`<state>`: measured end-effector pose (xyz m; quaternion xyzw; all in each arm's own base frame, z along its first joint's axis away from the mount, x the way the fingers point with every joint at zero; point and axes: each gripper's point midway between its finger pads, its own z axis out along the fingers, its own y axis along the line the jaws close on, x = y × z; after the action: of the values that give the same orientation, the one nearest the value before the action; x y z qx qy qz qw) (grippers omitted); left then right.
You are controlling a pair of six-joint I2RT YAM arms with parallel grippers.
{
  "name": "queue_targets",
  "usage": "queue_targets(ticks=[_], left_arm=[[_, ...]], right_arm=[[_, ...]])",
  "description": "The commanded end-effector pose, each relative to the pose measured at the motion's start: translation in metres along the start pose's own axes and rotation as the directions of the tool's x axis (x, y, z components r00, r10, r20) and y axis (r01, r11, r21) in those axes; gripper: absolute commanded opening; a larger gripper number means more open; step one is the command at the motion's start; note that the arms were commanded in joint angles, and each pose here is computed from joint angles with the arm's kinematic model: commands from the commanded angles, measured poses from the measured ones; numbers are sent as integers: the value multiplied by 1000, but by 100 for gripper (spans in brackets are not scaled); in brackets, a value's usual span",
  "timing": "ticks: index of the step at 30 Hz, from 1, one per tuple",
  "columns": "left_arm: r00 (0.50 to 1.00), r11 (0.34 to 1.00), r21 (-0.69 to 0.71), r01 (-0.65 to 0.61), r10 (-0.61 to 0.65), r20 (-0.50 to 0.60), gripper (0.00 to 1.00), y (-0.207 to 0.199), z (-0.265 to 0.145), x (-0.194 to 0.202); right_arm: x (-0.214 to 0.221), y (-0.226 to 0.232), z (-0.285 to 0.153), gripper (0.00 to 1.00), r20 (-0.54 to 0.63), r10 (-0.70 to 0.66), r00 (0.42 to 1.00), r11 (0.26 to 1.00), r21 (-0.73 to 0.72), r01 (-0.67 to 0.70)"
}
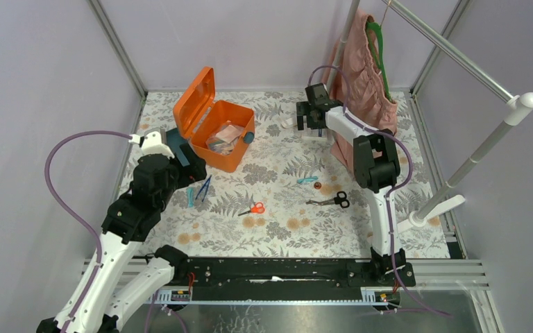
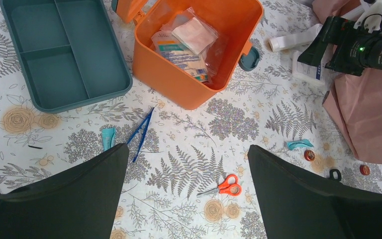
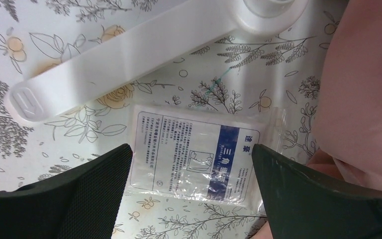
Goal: Organize the medicine kit
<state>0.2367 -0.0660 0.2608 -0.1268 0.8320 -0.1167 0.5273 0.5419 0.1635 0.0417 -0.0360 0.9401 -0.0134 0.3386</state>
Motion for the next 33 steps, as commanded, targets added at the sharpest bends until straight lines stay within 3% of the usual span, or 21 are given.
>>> queue_targets(ticks=[1, 10, 15, 19, 23, 27, 30, 33], left_arm=[[1000, 1000, -15, -3, 3, 5, 99, 2, 0, -1], [1000, 1000, -5, 5, -5, -2, 99, 0, 2, 2], [1000, 1000, 6, 10, -10, -3, 99, -3, 3, 1], [1000, 1000, 8, 9, -9, -6, 99, -3, 4, 2], [1000, 1000, 8, 11, -11, -3, 99, -3, 3, 2], [1000, 1000, 23, 6, -6, -9, 99, -6, 5, 2], [999, 997, 67, -25, 26, -19, 99, -15, 7, 2], [997, 990, 124, -69, 72, -21, 99, -27, 7, -2]], right_arm=[[11, -3, -4, 100, -29, -21, 999, 1000, -11, 20], [44, 14, -26, 93, -79, -28, 997, 991, -132, 17], [57, 45, -55, 92, -48, -148, 988, 968, -212, 135], [78, 76, -83, 93, 14, -358, 933, 894, -281, 348], [101, 100, -122, 95, 140, -484, 864, 762, -418, 494], [94, 96, -155, 97, 274, -428, 861, 756, -414, 507], [71, 89, -185, 99, 361, -328, 873, 799, -387, 460], [56, 73, -203, 100, 352, -193, 916, 884, -343, 318]])
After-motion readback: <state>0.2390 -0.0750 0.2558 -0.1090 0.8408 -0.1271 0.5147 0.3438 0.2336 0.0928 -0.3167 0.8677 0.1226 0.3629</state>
